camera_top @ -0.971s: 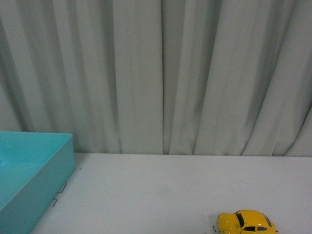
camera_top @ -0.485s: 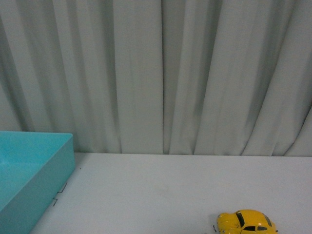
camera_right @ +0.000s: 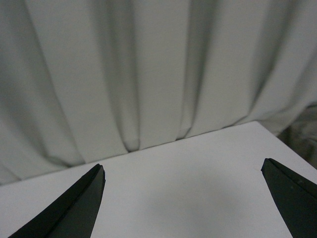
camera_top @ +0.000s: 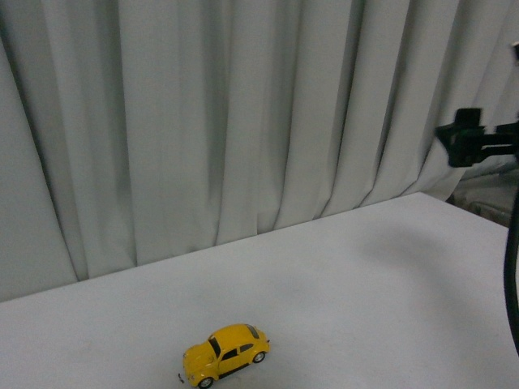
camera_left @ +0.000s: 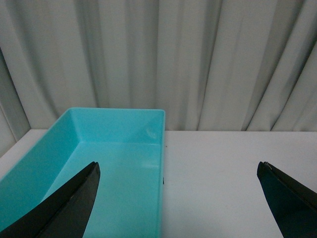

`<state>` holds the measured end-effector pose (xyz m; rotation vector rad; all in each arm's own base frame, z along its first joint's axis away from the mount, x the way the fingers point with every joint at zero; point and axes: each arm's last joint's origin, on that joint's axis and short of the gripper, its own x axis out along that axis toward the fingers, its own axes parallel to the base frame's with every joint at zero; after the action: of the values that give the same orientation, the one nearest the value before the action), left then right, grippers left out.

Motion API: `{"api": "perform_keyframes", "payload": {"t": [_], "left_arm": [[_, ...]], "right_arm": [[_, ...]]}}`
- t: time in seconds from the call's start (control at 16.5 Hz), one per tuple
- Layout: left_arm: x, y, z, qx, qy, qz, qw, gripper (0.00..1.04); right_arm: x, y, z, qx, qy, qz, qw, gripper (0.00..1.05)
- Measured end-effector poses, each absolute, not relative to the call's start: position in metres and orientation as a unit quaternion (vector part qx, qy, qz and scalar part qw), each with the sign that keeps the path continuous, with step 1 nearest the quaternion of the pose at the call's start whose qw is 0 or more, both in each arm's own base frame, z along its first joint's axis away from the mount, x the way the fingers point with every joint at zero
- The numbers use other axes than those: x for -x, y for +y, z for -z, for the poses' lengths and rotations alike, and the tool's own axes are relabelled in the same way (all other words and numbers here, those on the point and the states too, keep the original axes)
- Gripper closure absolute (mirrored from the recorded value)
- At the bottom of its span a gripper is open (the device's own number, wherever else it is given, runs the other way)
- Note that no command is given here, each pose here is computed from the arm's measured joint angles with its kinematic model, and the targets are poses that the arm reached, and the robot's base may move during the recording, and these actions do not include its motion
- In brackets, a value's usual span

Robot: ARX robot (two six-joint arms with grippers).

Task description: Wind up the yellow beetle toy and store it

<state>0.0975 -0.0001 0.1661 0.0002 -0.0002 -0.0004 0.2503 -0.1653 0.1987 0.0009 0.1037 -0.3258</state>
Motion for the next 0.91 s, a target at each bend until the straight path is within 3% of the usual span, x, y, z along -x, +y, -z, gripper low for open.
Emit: {"api": "perform_keyframes", "payload": {"t": [0.18,0.36,0.61,0.91], "left_arm": [[-0.097,0.000,-0.166,0.000,0.000,0.000,1.000,0.07],[-0.097,0.000,-0.166,0.000,0.000,0.000,1.000,0.07],[-0.097,0.000,-0.166,0.000,0.000,0.000,1.000,0.07],[-0.097,0.000,-0.166,0.000,0.000,0.000,1.000,0.07]], "right_arm": [[-0.327,-0.169,-0.183,0.091,0.134,-0.024,0.986,0.07],[-0.365,-0.151,-0.170,0.178,0.173,-0.167,0.954,0.07],[-0.384,-0.097,-0.142,0.205,0.223,-0.366,0.880,0.07],[-0.406,-0.064,-0.136,0.210,0.243,-0.499,0.804,0.07]]}}
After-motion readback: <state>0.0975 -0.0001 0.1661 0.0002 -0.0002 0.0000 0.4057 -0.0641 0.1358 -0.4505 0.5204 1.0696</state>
